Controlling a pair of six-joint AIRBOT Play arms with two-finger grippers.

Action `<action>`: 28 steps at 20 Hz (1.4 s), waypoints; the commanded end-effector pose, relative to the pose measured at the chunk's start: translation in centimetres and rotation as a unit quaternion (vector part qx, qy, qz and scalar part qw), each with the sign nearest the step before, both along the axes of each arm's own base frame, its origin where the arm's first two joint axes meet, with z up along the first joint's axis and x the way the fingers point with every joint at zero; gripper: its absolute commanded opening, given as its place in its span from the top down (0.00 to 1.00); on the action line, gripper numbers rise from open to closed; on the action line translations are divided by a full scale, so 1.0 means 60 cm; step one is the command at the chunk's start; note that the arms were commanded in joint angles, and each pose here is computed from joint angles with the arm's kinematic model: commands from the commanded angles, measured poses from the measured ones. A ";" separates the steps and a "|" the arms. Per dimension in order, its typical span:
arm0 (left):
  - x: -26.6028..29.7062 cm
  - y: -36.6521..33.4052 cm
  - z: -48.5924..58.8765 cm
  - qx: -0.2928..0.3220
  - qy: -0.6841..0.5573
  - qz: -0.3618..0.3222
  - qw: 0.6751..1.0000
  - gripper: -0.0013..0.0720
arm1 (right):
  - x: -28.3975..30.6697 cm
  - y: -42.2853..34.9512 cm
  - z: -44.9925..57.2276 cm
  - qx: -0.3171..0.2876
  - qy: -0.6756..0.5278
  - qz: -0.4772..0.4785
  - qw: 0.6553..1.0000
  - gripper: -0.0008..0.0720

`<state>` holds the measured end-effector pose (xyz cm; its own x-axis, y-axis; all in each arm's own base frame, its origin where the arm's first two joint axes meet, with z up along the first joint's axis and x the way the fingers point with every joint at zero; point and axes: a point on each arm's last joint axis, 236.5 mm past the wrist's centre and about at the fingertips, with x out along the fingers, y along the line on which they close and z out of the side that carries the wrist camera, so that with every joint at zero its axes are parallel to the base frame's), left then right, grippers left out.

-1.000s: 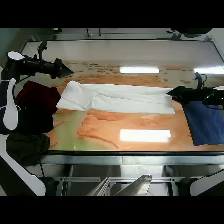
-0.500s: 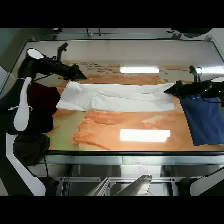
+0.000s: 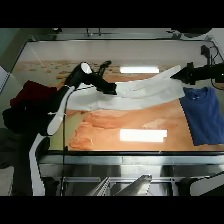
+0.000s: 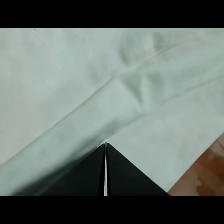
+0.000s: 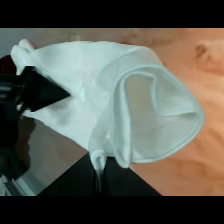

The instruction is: Fold the shirts.

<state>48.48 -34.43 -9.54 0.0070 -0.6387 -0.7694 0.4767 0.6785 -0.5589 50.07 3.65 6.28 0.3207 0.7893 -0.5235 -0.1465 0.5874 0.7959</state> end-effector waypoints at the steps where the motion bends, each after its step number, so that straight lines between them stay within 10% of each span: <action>1: -0.037 -0.085 -0.039 0.001 0.006 -0.009 1.000 0.97 | -0.017 0.013 0.072 0.003 0.000 0.021 1.000 0.96; 9: -0.052 -0.074 0.100 -0.082 0.047 -0.015 0.995 0.97 | -0.039 0.161 0.212 0.105 -0.036 0.075 0.991 0.96; 22: -0.006 0.523 0.526 -0.127 -0.155 0.226 0.953 0.97 | 0.021 0.771 -0.101 0.057 -0.146 -0.024 0.987 0.95; 23: -0.013 0.540 0.516 -0.126 -0.145 0.239 0.952 0.97 | 0.014 0.791 -0.129 0.067 -0.130 -0.041 0.988 0.82; 25: -0.026 0.560 0.493 -0.126 -0.128 0.256 0.950 0.97 | -0.029 0.828 -0.143 0.104 -0.101 -0.004 0.989 0.06; 26: -0.031 0.564 0.483 -0.125 -0.123 0.256 0.950 0.97 | -0.052 0.836 -0.130 0.115 -0.110 0.041 0.986 0.10; 28: -0.037 0.559 0.465 -0.128 -0.108 0.257 0.952 0.97 | -0.085 0.827 -0.081 0.155 -0.109 0.112 0.975 0.61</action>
<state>47.15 -1.90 19.63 0.5105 -0.6804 -0.5258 0.2712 0.7077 -0.6524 47.90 52.10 0.14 0.3310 0.9072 -0.2596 -0.3721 0.3783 0.8476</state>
